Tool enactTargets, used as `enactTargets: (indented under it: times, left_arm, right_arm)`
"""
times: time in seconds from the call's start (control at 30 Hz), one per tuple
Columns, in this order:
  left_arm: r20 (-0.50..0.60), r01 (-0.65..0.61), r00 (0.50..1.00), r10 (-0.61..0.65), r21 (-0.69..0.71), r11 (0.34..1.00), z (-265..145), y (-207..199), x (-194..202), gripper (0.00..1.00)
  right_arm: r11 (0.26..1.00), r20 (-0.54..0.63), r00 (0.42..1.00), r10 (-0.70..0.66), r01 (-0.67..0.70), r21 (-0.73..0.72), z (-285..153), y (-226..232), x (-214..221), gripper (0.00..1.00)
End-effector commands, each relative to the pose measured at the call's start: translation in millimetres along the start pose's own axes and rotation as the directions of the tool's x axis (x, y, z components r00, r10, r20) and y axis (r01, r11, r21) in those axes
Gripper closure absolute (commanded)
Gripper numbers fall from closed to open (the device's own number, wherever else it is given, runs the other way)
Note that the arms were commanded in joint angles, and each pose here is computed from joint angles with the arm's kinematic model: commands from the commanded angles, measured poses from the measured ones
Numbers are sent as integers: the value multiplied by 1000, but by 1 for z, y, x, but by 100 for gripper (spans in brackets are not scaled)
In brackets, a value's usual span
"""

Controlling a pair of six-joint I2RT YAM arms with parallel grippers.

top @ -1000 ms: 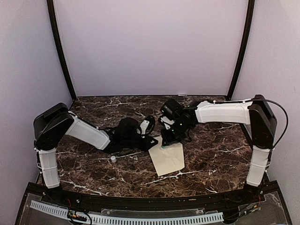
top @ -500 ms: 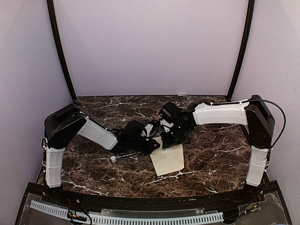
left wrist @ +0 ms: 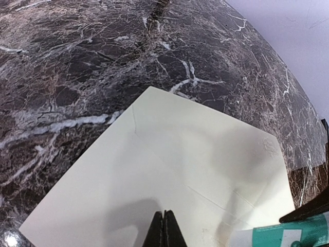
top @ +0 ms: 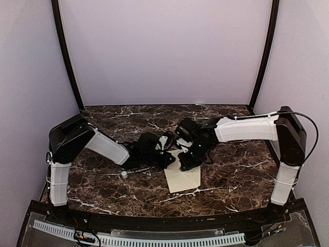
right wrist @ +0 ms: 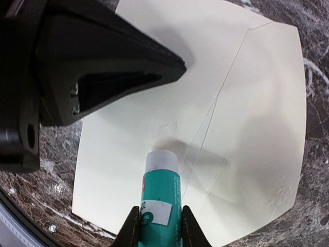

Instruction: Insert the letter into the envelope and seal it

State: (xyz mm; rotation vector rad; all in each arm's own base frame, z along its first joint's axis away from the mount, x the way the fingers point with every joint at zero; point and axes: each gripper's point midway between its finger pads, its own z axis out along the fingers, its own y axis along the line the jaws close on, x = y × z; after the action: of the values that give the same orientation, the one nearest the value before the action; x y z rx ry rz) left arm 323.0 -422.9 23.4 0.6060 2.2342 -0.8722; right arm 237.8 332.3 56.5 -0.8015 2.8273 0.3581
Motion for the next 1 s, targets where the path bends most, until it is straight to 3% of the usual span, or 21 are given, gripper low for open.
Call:
enactTargets:
  times: [0.0,0.17,0.33,0.77,0.97]
  left_arm:
    - [-83,19,996,-26,-89,996,4,25,31,100]
    - [-81,16,996,-22,-80,997,4,24,31,100]
    - [-87,10,996,-15,-57,998,4,21,35,100]
    - [-109,2,994,-4,-19,1000,1,19,47,100]
    - [-111,11,994,-14,-32,999,1,21,49,100]
  right_arm:
    - [999,-75,997,-11,8,-40,-12,10,31,100]
    - [999,-81,997,-12,8,-49,-16,13,35,100]
    - [997,-74,997,8,-2,80,-1,-7,24,100]
    - [975,24,999,39,-43,217,19,-33,-31,100]
    - [984,-8,1000,25,-23,175,24,-30,-24,100]
